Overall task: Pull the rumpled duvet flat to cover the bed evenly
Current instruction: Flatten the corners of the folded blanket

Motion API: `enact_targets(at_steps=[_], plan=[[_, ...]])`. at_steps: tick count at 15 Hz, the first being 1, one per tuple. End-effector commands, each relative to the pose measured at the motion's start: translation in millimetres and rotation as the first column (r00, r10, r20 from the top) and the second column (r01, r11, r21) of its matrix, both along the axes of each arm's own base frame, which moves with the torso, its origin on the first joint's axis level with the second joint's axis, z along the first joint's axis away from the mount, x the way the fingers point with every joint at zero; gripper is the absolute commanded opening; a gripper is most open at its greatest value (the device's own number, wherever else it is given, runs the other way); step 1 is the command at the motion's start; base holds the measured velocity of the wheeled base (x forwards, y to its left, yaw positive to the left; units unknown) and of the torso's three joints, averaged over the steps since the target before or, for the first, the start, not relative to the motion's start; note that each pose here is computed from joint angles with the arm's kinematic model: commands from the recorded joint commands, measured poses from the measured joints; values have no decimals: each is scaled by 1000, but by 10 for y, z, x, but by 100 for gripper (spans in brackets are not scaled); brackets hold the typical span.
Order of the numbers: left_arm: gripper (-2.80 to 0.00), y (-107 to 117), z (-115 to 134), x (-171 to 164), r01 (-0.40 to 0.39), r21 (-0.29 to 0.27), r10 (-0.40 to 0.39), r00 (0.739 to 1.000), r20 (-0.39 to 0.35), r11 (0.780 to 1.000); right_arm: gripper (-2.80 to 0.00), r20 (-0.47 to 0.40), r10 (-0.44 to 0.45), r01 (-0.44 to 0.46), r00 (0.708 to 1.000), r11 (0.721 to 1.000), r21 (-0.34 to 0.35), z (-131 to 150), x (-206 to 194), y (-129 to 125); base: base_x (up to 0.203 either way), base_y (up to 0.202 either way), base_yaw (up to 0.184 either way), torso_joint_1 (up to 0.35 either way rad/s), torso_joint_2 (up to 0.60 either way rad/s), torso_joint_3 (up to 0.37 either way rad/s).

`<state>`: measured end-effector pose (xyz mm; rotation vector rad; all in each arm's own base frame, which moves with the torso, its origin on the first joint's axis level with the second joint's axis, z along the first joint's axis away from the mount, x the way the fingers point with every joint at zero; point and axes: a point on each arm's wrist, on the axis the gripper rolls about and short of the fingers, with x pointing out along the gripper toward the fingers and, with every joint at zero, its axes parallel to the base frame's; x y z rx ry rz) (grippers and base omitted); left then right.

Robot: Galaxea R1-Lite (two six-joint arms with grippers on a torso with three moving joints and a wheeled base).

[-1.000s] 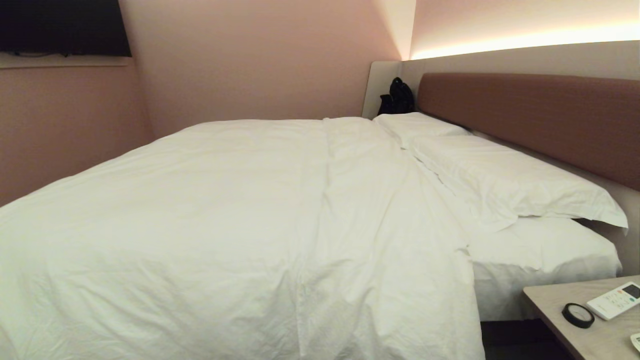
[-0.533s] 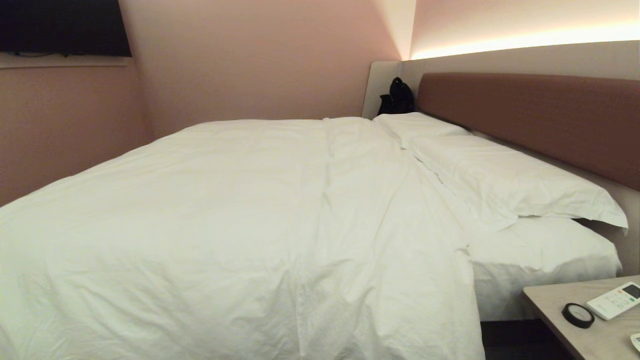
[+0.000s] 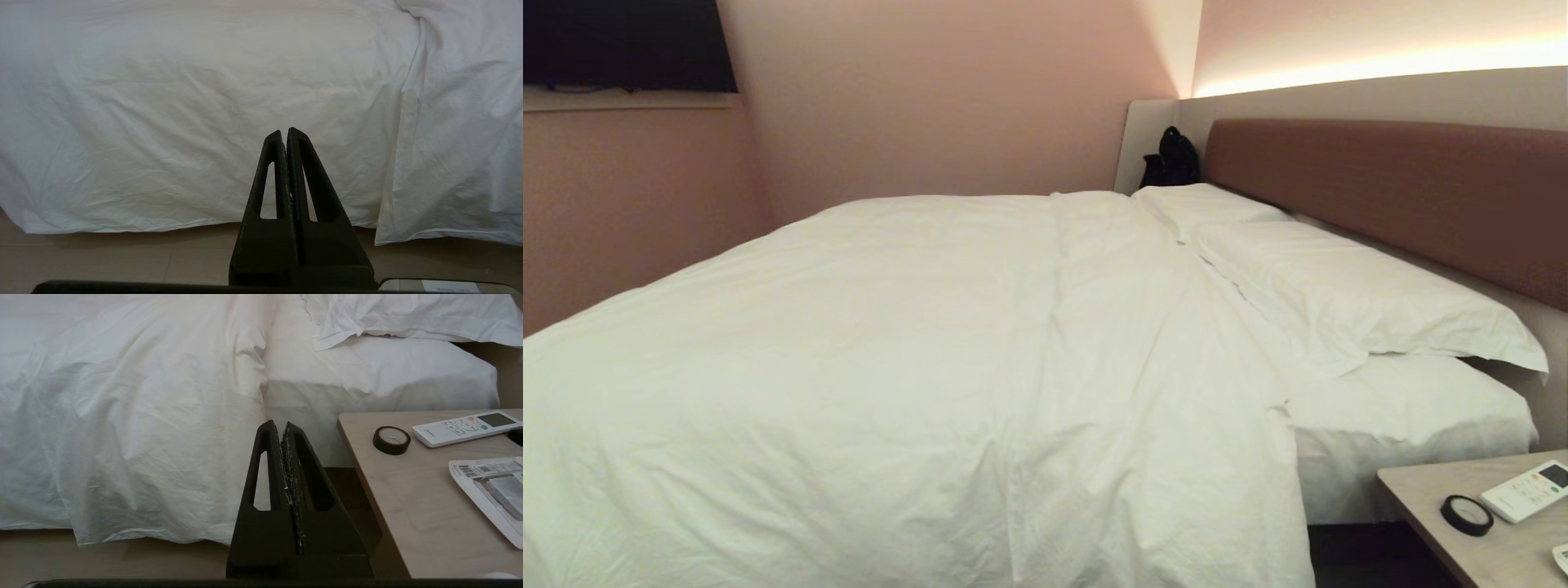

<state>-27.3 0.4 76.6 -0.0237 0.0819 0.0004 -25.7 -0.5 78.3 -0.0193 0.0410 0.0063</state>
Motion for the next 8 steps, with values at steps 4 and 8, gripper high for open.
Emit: enact_targets(at_steps=[4, 8], plan=[[-280, 0, -1, 0, -1, 0, 1, 1000, -1, 1000, -280, 57, 37, -38, 998, 999, 11, 443, -205, 5, 0, 0, 0, 0, 0, 0], [-280, 0, -1, 0, -1, 0, 1, 1000, -1, 1000, -280, -29, 95, -91, 995, 990, 108, 890, -93, 18, 0, 0, 0, 0, 0, 0]])
